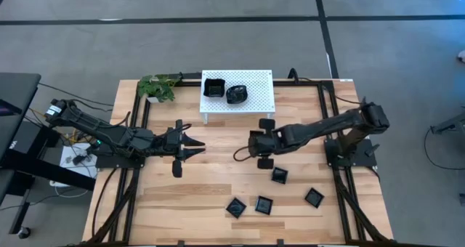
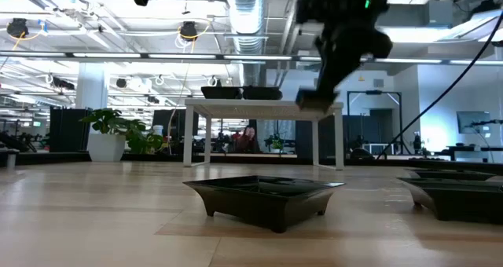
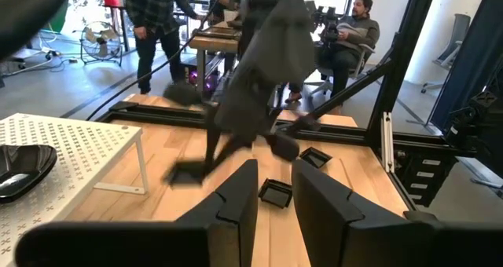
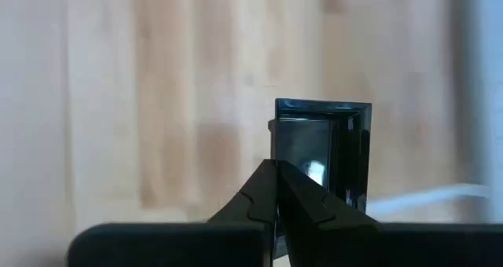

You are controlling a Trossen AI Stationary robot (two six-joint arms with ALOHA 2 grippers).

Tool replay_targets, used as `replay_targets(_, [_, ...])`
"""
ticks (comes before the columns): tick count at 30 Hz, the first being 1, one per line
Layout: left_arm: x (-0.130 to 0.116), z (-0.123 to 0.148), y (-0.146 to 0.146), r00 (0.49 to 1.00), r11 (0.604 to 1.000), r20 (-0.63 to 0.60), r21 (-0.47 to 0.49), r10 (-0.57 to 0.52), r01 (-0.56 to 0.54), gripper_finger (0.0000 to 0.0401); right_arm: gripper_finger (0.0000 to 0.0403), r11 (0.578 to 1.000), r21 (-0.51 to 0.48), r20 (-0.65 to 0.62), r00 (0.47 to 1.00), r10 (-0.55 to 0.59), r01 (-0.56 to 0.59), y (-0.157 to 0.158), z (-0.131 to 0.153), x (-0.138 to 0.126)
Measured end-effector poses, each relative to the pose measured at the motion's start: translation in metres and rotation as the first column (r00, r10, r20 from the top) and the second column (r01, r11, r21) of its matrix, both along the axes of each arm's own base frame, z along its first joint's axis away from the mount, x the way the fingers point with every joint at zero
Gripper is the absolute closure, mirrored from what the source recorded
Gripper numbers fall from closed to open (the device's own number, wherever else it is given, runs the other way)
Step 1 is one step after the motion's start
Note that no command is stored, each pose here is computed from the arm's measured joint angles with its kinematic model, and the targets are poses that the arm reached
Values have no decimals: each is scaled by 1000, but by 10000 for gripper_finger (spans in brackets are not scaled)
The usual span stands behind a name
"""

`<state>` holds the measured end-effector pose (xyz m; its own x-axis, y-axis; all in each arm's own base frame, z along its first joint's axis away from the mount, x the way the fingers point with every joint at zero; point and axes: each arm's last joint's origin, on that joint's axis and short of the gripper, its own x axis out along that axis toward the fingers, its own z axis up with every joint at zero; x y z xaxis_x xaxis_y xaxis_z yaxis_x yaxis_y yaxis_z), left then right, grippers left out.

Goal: Pick & Place Mini shaped plates
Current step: Put the black square plate on the shelf

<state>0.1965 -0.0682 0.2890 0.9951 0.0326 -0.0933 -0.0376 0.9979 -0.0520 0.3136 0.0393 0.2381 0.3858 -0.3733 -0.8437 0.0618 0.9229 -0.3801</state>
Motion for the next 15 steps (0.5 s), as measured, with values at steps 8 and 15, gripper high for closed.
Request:
replay_targets(8, [0,0,0,1000,1000,0,0,0,0,320,401,946,-308,-103,992,73,-102,-14,44,-1])
replay_targets(15, [0,0,0,1000,1000,0,0,0,0,320,402,955,-295,-164,986,-17,-33,-75,44,-1])
